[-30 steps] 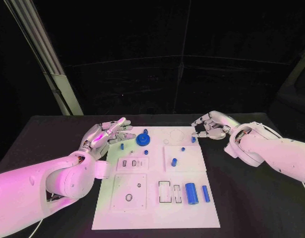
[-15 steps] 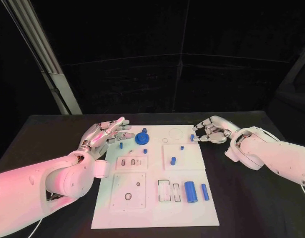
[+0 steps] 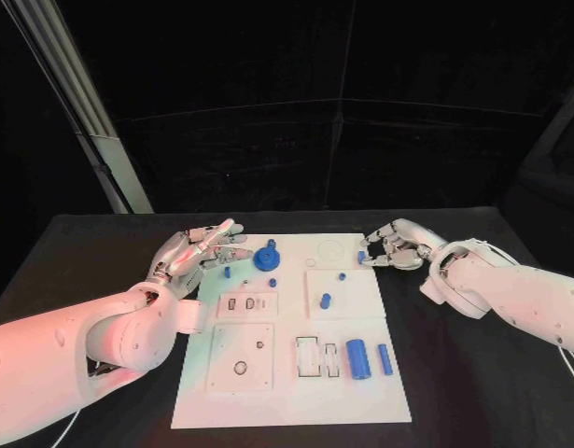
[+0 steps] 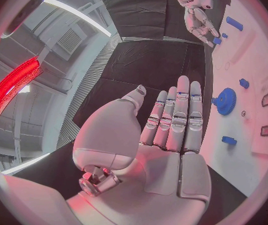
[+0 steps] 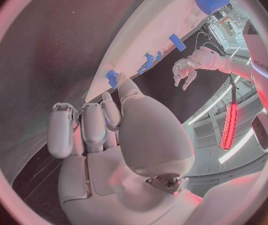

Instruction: Assemble the parts on the task board

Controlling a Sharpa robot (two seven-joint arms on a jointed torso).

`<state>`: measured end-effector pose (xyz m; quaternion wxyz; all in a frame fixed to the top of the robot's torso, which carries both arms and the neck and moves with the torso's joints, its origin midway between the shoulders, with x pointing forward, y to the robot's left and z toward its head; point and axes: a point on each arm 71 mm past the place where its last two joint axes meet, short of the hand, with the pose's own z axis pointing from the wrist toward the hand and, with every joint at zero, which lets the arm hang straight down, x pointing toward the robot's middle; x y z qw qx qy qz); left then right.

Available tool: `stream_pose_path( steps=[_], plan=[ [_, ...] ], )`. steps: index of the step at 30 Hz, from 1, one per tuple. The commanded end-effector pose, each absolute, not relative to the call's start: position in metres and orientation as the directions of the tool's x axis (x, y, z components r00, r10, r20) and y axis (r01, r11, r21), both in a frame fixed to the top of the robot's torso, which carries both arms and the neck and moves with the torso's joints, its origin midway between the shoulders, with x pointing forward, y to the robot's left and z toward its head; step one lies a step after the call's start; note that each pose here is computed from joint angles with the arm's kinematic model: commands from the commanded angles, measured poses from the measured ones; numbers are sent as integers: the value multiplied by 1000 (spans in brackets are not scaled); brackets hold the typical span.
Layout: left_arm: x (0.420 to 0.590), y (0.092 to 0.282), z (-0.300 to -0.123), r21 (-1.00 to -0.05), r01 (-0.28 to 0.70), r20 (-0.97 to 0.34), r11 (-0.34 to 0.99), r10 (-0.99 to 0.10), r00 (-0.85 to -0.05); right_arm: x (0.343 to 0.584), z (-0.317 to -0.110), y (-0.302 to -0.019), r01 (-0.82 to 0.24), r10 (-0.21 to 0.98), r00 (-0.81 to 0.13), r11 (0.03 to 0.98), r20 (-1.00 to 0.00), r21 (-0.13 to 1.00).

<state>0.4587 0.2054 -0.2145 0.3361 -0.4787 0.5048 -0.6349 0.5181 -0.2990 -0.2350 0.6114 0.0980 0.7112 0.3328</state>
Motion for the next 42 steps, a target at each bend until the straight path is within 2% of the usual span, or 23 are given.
stream_pose_path(
  steps=[1,33,42],
  plan=[
    [459,204,-213,-960,-53,276,-274,-903,-330,518,-236,-296,-287,537,-248,754,-806,591],
    [459,205,-214,-961,-56,275,-272,-904,-328,519,-240,-288,-305,514,-278,754,-811,582],
    [459,205,-214,-961,-55,275,-272,-904,-327,520,-237,-287,-310,521,-217,765,-825,565]
  ],
)
